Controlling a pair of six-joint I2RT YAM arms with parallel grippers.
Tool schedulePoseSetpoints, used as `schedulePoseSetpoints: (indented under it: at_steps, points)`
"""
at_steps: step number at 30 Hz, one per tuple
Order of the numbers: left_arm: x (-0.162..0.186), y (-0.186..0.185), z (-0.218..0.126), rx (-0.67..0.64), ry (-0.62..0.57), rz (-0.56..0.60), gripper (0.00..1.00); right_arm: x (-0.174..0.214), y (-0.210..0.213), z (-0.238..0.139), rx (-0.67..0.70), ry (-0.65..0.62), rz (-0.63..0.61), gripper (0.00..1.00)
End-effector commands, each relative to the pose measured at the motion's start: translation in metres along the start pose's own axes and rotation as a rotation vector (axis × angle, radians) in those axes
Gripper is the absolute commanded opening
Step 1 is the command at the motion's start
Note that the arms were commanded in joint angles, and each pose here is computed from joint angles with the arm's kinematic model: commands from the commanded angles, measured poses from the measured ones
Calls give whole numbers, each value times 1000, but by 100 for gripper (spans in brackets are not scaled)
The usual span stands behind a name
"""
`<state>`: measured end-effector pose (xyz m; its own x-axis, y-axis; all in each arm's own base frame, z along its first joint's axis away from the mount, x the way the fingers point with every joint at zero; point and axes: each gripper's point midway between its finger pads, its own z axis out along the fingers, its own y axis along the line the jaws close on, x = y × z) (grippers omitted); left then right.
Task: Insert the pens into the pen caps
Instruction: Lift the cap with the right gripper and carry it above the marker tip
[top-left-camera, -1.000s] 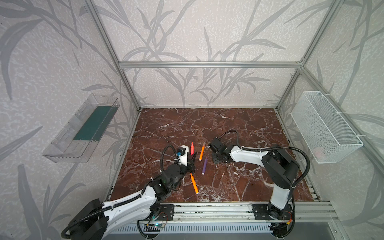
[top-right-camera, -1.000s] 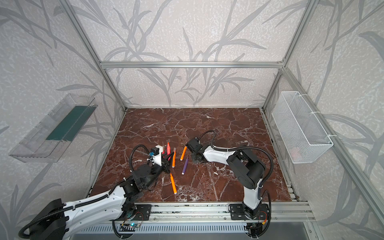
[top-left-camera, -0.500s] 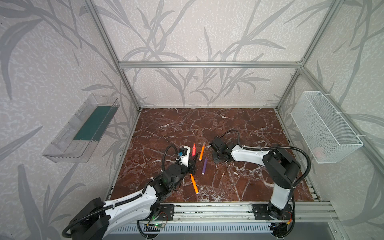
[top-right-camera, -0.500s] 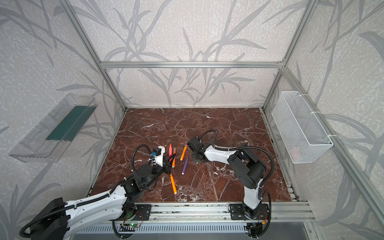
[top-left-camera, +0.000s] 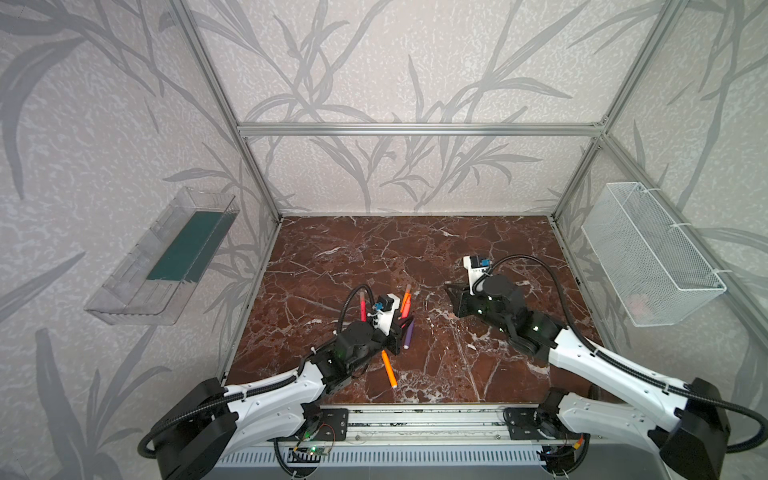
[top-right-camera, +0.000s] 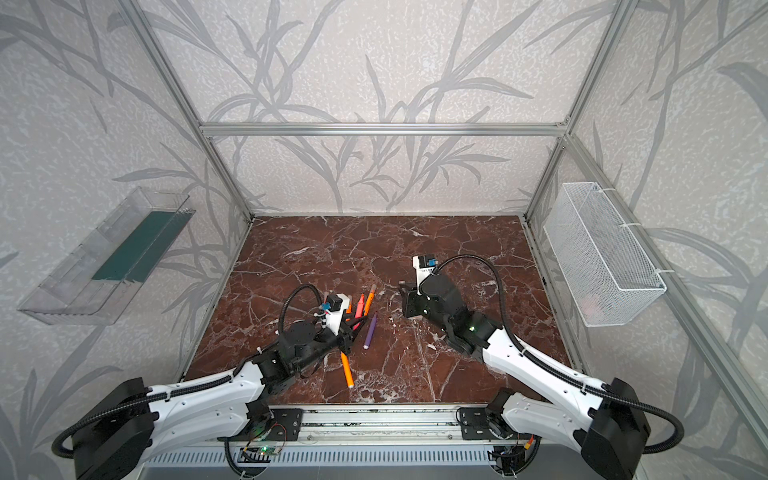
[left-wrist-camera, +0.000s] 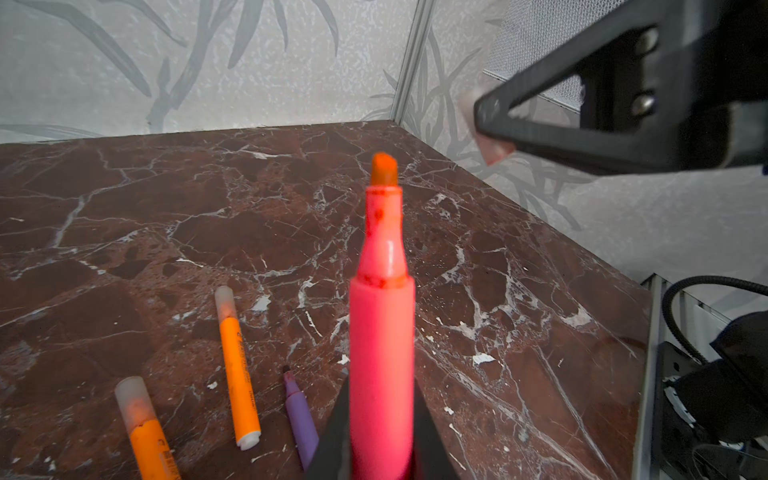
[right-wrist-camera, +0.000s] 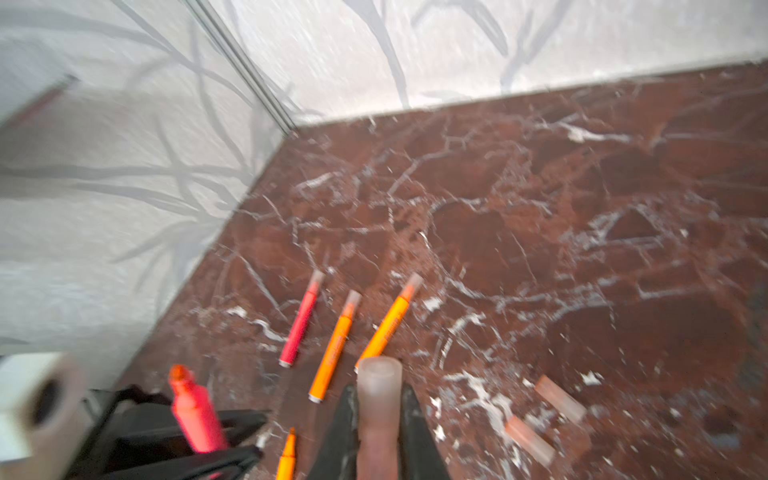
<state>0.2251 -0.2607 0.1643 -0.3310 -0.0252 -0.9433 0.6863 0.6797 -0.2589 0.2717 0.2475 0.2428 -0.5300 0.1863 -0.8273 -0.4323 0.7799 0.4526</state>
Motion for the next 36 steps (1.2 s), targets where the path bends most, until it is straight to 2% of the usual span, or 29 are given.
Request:
schedulePoseSetpoints:
  at_steps: [1,4,10,22,36]
  points:
    - [-23,-24,4,117,-60,-5,0,-29,43,-14,-238,-135,11,1]
    - [-25,-28,6,143,-61,-17,0,-37,67,-18,-353,-152,-1,0]
    - [-27,-32,10,160,-68,-33,0,-40,86,-12,-466,-202,31,0]
    - [-29,-32,10,166,-77,-52,0,-16,74,-2,-424,-230,68,0]
    - [-28,-33,12,169,-73,-55,0,-12,69,16,-401,-239,95,0]
